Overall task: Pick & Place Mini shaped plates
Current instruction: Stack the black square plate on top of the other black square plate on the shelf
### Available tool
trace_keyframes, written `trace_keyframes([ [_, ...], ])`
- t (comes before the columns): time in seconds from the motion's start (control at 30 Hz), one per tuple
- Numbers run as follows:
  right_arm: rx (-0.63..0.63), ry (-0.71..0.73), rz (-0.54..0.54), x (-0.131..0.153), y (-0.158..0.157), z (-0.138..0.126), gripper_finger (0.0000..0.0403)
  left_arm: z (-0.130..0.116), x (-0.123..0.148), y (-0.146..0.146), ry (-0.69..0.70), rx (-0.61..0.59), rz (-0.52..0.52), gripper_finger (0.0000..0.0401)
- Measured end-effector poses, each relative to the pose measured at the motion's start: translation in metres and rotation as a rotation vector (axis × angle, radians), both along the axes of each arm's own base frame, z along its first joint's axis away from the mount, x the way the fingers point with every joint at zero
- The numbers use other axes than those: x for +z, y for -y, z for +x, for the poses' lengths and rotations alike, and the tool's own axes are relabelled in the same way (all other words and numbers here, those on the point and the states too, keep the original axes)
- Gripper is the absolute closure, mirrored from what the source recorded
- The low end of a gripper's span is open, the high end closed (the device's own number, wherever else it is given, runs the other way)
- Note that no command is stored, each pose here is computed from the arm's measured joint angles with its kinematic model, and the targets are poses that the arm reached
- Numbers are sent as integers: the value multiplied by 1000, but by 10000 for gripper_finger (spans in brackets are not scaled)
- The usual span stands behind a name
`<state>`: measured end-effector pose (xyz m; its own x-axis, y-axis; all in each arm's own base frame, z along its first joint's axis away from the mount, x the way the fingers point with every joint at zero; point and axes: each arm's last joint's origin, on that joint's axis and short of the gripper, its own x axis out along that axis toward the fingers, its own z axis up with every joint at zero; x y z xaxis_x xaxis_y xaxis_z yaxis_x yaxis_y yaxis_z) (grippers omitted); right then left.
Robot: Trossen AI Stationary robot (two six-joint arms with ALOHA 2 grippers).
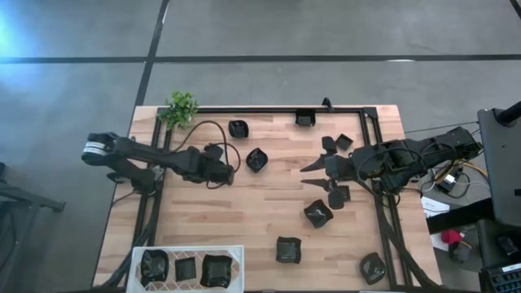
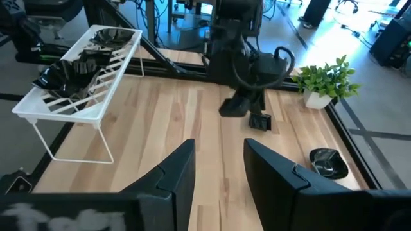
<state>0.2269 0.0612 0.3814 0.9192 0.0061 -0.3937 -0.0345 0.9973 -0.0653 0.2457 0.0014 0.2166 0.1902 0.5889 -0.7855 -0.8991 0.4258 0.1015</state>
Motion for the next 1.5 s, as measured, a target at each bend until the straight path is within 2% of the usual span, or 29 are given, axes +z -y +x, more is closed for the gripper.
trace_keyframes([
  [0.13, 1, 0, 0, 0, 0, 0, 276, 3, -17, -3, 26, 49, 56, 321],
  [0.23, 1, 0, -2, 0, 0, 0, 273, 5, -30, -7, 6, 71, 61, 321],
  [0.53, 3, -2, -4, 0, 0, 0, 281, 7, -55, -24, -22, 221, -39, 321],
  [0.83, 3, -3, -5, 0, 0, 0, 278, 10, -72, -30, -78, 261, -53, 321],
  [1.5, 13, -3, -29, 0, 0, 0, 282, 12, -90, -31, -143, 271, -21, 321],
])
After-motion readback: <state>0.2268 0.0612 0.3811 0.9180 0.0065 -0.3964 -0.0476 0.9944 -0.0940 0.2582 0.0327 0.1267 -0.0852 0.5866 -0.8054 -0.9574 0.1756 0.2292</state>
